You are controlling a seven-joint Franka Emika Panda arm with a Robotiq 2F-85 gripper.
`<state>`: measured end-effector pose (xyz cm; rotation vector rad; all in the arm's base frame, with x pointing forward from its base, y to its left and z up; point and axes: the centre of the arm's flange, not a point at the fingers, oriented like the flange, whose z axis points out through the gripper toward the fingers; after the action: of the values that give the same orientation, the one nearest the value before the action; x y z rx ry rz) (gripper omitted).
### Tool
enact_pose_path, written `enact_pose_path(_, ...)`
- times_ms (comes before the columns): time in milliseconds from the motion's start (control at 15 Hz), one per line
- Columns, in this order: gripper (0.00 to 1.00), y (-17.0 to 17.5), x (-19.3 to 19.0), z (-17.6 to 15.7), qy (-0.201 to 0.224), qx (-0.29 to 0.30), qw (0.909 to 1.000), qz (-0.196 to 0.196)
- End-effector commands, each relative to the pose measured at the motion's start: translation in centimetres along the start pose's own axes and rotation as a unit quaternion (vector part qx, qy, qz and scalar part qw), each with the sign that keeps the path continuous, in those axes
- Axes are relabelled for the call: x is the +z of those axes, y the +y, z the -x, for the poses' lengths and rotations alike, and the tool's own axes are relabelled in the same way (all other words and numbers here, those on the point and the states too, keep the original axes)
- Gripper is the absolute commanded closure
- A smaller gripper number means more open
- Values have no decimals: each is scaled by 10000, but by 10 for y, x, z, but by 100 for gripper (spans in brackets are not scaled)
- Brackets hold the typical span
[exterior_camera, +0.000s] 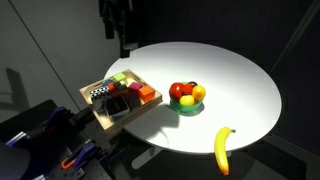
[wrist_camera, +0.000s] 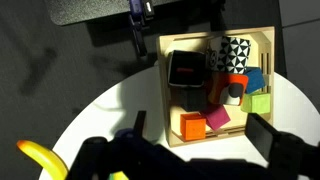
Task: Put the toy banana on the tray
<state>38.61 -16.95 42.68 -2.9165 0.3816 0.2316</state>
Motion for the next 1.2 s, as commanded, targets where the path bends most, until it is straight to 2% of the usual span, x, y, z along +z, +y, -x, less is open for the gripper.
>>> enact_pose_path(0, 0, 0, -1, 0, 7, 1, 10000, 0)
enact_pose_path(333, 0, 0, -1, 0, 13, 1, 10000, 0)
enact_pose_path(800, 0, 27, 17, -40, 242, 416, 9981, 378)
enact_pose_path(1133, 0, 54, 31, -71, 561, 459, 9953, 648)
